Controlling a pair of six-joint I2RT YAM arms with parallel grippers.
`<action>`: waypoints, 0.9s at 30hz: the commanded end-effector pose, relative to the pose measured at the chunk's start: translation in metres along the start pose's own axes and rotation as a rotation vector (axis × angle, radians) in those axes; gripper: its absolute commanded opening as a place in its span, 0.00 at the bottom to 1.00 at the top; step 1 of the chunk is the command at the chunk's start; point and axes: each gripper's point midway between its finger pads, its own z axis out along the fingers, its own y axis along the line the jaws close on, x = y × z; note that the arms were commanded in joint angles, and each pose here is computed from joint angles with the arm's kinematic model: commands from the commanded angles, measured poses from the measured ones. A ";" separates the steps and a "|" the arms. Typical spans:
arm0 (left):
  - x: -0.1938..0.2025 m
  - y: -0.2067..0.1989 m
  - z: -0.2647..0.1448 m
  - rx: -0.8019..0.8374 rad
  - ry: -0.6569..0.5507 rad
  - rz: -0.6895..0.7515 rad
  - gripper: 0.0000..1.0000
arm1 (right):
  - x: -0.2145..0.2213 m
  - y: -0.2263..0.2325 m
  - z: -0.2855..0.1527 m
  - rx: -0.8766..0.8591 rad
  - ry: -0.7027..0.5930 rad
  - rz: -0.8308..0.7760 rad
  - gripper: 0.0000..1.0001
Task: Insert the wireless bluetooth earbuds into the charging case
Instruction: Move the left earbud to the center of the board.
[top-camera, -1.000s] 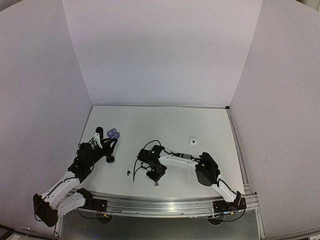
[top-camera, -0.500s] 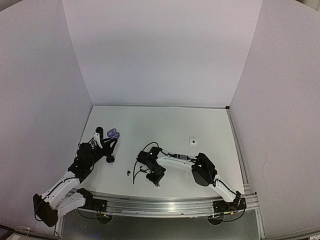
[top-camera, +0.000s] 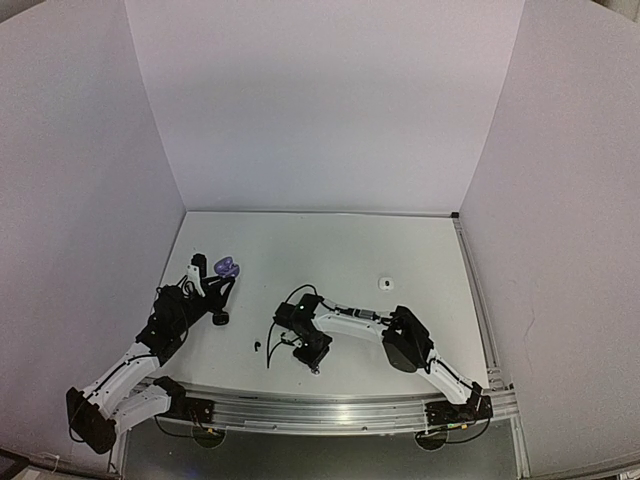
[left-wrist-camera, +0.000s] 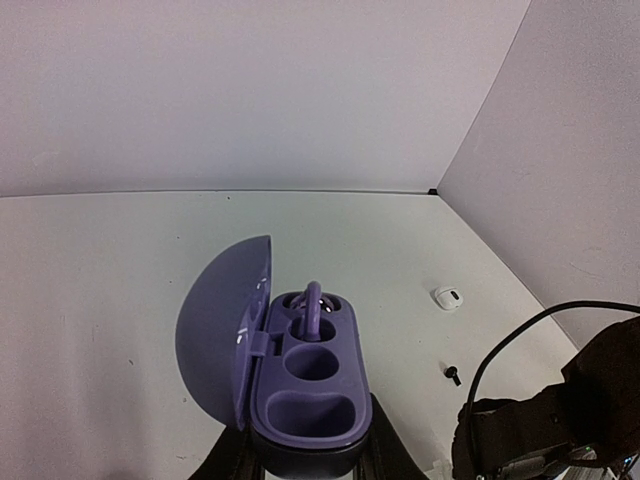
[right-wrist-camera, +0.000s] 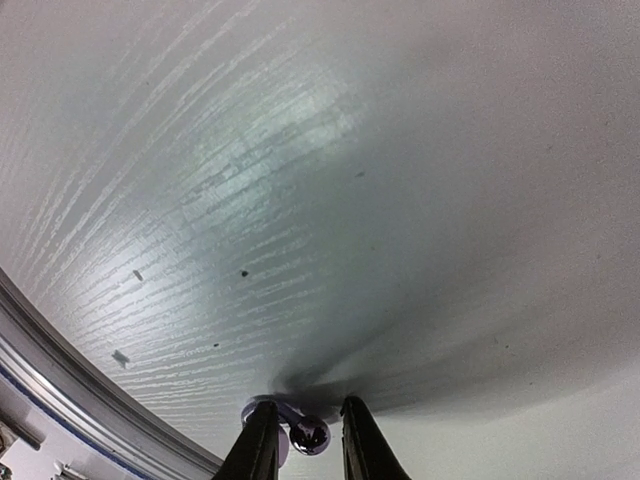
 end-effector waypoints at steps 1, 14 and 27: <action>-0.015 -0.005 -0.003 0.021 -0.044 0.007 0.00 | 0.015 -0.005 -0.016 0.047 0.018 0.016 0.21; -0.015 -0.005 -0.004 0.019 -0.042 0.011 0.00 | 0.025 -0.005 -0.016 0.067 0.045 0.031 0.19; -0.016 -0.005 -0.003 0.019 -0.047 0.014 0.00 | 0.038 -0.003 0.011 0.099 0.116 0.098 0.12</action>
